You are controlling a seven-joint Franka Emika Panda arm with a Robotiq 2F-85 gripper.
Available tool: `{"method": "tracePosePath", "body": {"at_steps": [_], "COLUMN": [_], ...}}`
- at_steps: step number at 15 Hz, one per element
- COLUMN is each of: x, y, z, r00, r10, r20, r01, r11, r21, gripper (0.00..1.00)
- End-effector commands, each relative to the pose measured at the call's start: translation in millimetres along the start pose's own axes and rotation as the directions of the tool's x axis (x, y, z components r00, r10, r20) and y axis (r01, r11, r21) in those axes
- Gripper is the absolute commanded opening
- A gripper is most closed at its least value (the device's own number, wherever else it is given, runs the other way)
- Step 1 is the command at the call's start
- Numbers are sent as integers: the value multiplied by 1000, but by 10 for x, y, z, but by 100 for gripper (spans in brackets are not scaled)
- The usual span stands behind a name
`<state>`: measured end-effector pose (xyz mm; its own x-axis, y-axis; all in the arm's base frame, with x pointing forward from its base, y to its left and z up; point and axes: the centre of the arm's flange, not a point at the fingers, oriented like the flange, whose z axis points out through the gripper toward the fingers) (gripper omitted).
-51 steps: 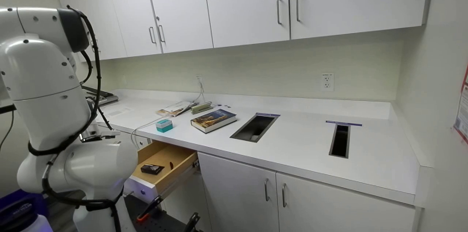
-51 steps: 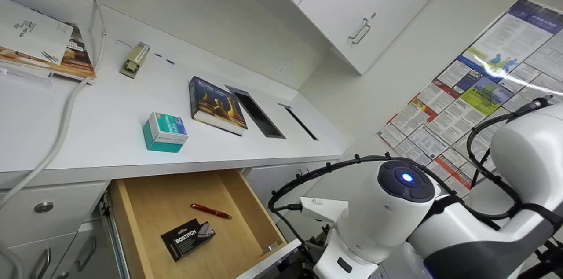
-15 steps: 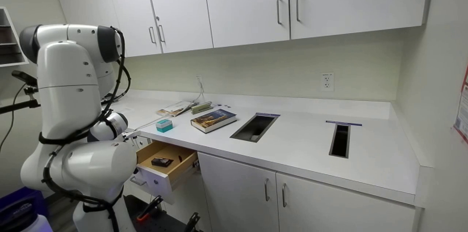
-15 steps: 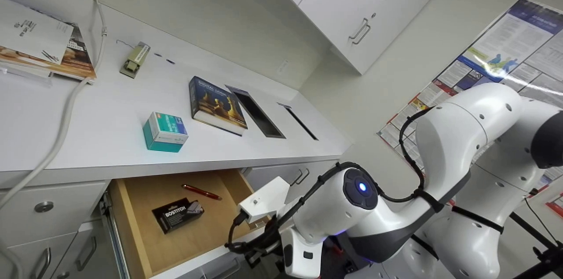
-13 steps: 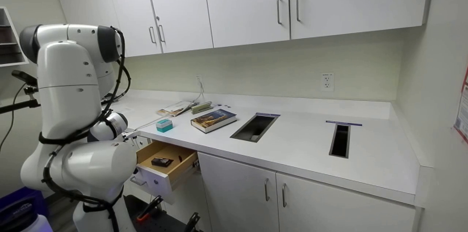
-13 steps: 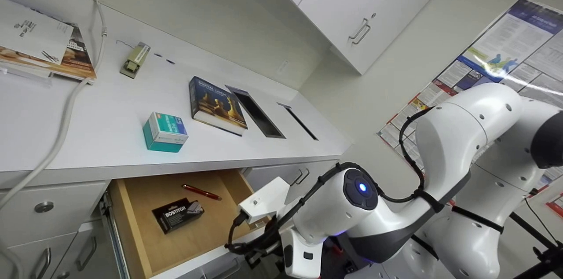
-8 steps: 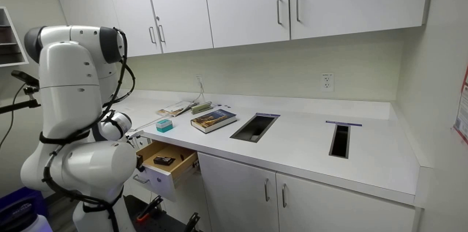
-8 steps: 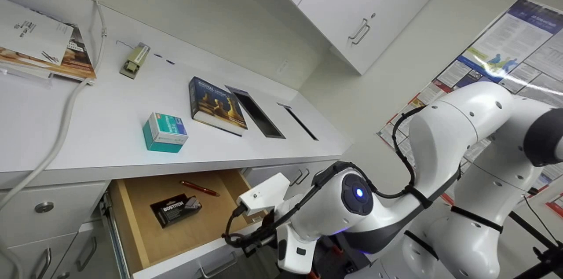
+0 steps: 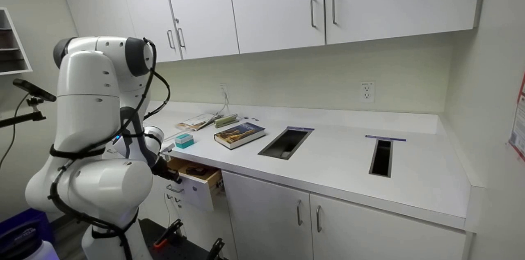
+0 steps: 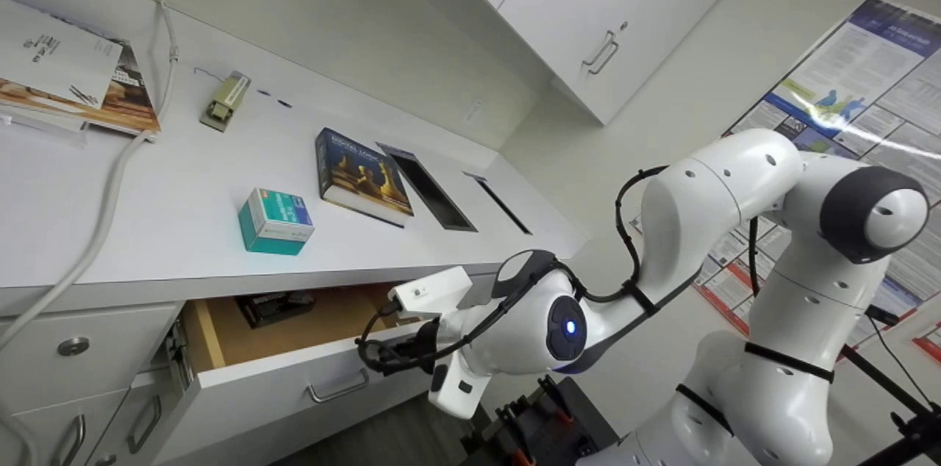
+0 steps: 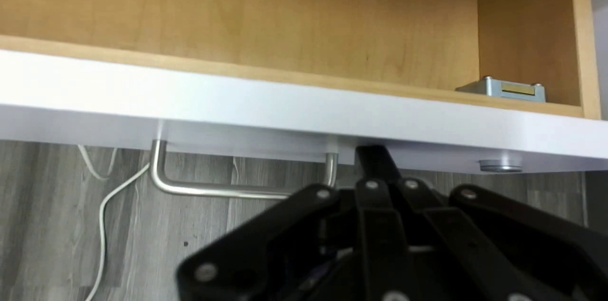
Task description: Put the black box and pen in the drawer and then close the drawer
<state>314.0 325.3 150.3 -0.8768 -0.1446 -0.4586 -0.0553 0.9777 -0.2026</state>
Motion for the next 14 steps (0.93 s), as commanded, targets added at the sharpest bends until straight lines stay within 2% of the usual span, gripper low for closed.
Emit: {"method": "tracePosePath", "body": {"at_steps": [1,5,9,11,14], "x": [-229,-348,-335,-324,-313], "y": [-18,-22,-82,-104,-260], "z": [344,298,-218,-522,-942], "r00": [998,998,1000,998,994], "r10": [24,13,8,23,63], "r20": [64,68,1,-60,-93], "r01": [-23,-11,-8,-20,-50], "r11": [1000,999,1000,999,989], "r21": [-11,-31,0,49,138], "gripper": [0,0,0,0,0]}}
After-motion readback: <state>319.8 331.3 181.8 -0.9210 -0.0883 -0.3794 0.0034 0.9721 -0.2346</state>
